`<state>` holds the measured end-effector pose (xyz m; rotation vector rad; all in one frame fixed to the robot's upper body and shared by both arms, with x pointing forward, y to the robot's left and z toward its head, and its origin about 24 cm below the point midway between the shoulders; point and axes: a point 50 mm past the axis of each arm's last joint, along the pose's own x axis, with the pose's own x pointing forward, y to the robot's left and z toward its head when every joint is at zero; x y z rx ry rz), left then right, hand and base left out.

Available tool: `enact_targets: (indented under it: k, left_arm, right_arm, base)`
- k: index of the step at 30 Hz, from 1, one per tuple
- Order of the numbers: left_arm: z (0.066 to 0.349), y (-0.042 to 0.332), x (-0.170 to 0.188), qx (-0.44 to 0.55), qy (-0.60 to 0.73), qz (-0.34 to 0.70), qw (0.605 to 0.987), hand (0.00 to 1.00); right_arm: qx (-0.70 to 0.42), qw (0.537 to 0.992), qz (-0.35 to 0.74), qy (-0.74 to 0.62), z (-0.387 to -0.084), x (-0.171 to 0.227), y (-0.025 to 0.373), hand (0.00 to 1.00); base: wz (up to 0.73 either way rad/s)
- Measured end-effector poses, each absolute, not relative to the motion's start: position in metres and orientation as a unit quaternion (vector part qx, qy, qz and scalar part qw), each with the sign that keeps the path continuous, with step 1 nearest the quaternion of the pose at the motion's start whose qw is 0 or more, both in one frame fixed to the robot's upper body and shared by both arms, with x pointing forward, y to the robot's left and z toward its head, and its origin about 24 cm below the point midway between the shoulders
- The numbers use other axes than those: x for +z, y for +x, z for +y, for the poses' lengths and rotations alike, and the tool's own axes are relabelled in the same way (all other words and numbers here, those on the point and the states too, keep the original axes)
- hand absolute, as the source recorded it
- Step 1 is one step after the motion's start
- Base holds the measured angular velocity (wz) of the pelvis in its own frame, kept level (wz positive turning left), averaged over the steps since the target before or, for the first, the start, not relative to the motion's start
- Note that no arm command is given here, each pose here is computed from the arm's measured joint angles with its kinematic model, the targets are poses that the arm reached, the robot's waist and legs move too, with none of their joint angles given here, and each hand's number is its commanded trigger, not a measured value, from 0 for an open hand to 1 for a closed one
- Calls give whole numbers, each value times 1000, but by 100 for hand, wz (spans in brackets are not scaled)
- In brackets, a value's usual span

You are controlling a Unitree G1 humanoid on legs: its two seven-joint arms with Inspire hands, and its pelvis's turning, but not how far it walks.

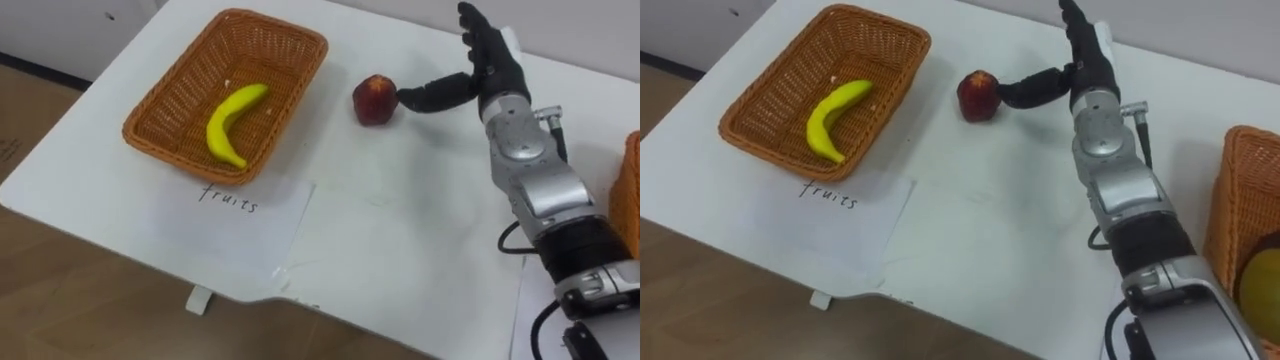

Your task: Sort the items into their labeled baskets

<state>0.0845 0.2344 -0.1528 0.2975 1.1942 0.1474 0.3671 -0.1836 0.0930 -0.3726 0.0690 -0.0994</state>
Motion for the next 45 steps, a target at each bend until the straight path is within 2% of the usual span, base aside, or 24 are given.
enact_targets:
  k: [9,12,15,22,36,45]
  left_arm:
    - [241,71,-158,78,153,582,795,0]
    - [237,88,-154,56,174,556,811,0]
    - [239,79,-157,55,187,573,796,0]
    - [235,64,-161,57,165,593,786,0]
    - [238,57,-162,40,165,612,772,0]
    - [237,55,-163,29,157,617,770,0]
  right_arm:
    - [-37,983,43,-174,-176,85,366,0]
    - [-70,978,45,-192,-201,88,364,0]
    - [-40,982,35,-180,-187,86,364,0]
    - [-13,985,40,-169,-186,85,363,0]
    - [73,988,49,-128,-175,85,363,0]
    - [114,981,55,-147,-171,83,362,0]
  base:
    - [-5]
    - [76]
    - [-8]
    - [5]
    - [-3]
    - [1]
